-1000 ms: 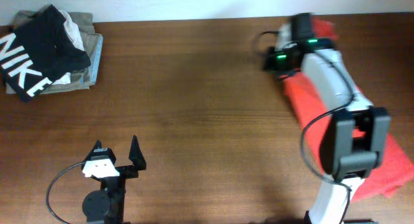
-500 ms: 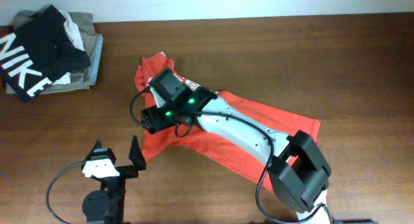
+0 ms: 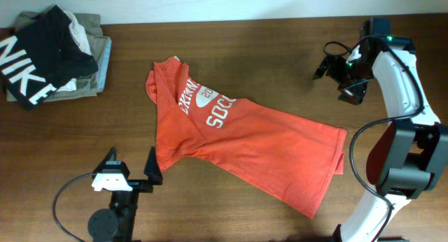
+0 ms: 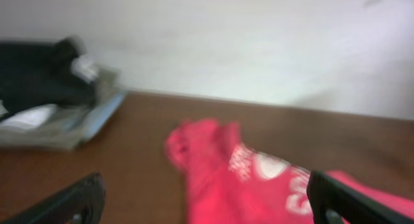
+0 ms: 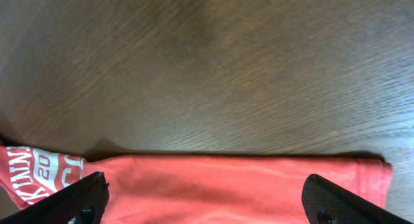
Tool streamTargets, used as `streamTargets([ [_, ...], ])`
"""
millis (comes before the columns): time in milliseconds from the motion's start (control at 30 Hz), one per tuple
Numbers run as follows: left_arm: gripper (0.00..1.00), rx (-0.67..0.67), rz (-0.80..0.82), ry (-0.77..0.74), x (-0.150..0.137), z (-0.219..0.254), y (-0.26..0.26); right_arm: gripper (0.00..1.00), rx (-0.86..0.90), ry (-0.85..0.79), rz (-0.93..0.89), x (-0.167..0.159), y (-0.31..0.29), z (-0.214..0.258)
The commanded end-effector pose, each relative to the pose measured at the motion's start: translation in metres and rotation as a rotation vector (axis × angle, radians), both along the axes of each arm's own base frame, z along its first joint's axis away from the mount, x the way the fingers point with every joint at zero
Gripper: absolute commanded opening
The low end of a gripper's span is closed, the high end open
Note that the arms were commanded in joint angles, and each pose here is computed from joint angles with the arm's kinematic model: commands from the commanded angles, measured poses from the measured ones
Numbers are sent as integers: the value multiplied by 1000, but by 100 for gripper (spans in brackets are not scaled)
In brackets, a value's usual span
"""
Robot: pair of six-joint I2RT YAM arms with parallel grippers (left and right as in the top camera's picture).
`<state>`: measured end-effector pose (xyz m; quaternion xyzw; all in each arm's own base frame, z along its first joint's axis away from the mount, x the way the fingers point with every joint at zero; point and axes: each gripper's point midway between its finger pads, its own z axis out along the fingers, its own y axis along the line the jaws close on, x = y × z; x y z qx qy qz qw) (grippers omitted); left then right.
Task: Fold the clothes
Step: 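Grasp the red T-shirt with the right gripper and drag it leftward, then reach the left gripper to the shirt's upper part and grasp it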
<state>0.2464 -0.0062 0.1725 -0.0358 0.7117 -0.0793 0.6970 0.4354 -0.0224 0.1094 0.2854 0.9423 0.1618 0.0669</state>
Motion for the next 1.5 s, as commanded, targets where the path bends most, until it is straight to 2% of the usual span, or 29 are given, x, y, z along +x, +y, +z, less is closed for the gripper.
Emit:
streamTargets([
  [0, 99, 18, -289, -158, -13, 38, -48, 99, -9, -46, -12, 2, -4, 19],
  [67, 99, -13, -301, -202, -18, 71, -50, 99, -9, -47, -12, 2, -4, 19],
  [100, 99, -19, -300, -168, -16, 80, -50, 99, -9, -46, -12, 2, -4, 19],
  [200, 99, -35, -363, 43, 15, 102, -58, 99, -9, -47, -12, 2, -4, 19],
  [300, 99, -18, -531, 399, 70, 108, -91, 99, -9, -47, -12, 2, -4, 19],
  [333, 99, -53, -643, 440, 79, 109, -110, 99, -9, -47, -12, 2, -4, 19],
  [367, 99, -71, -689, 462, 89, 109, -121, 99, -9, -46, -12, 2, -4, 19],
  [400, 99, -61, -586, 564, 107, 92, -122, 99, -9, -47, -12, 2, -4, 19],
  [433, 99, -34, -414, 667, 117, 72, -110, 99, -9, -46, -11, 2, -4, 19],
  [467, 99, 8, -256, 770, 119, 55, -104, 99, -9, -46, -12, 2, -4, 19],
  [500, 99, 76, -170, 854, 119, 38, -105, 99, -9, -46, -12, 2, -4, 19],
  [533, 99, 91, -241, 904, 118, 19, -130, 99, -9, -47, -12, 2, -4, 19],
  [600, 99, 114, -275, 999, 118, -16, -146, 99, -9, -47, -11, 2, -4, 19],
  [667, 99, 13, -177, 1143, 116, -58, -146, 99, -9, -47, -12, 2, -4, 19],
  [767, 99, -32, -100, 1251, 114, -94, -144, 99, -9, -47, -11, 2, -4, 19],
  [933, 99, 40, -37, 1393, 105, -157, -141, 99, -9, -46, -12, 2, -4, 19],
  [1033, 91, 94, -21, 1403, 100, -165, -142, 99, -9, -47, -11, 2, -4, 19],
  [1067, 83, 104, -13, 1409, 99, -165, -140, 99, -9, -47, -12, 2, -4, 19],
  [1167, 72, 175, 59, 1425, 93, -165, -123, 99, -9, -46, -12, 2, -4, 19],
  [1200, 66, 182, 60, 1429, 91, -165, -122, 99, -9, -46, -12, 2, -4, 19],
  [1233, 51, 185, 62, 1434, 90, -165, -121, 99, -9, -46, -12, 2, -4, 19],
  [1300, 41, 185, 62, 1436, 90, -165, -121, 99, -9, -47, -12, 2, -4, 19],
  [1333, 30, 186, 61, 1436, 90, -165, -121, 99, -9, -47, -12, 2, -4, 19],
  [1467, 4, 187, 62, 1438, 90, -164, -121, 99, -9, -47, -12, 2, -4, 19],
])
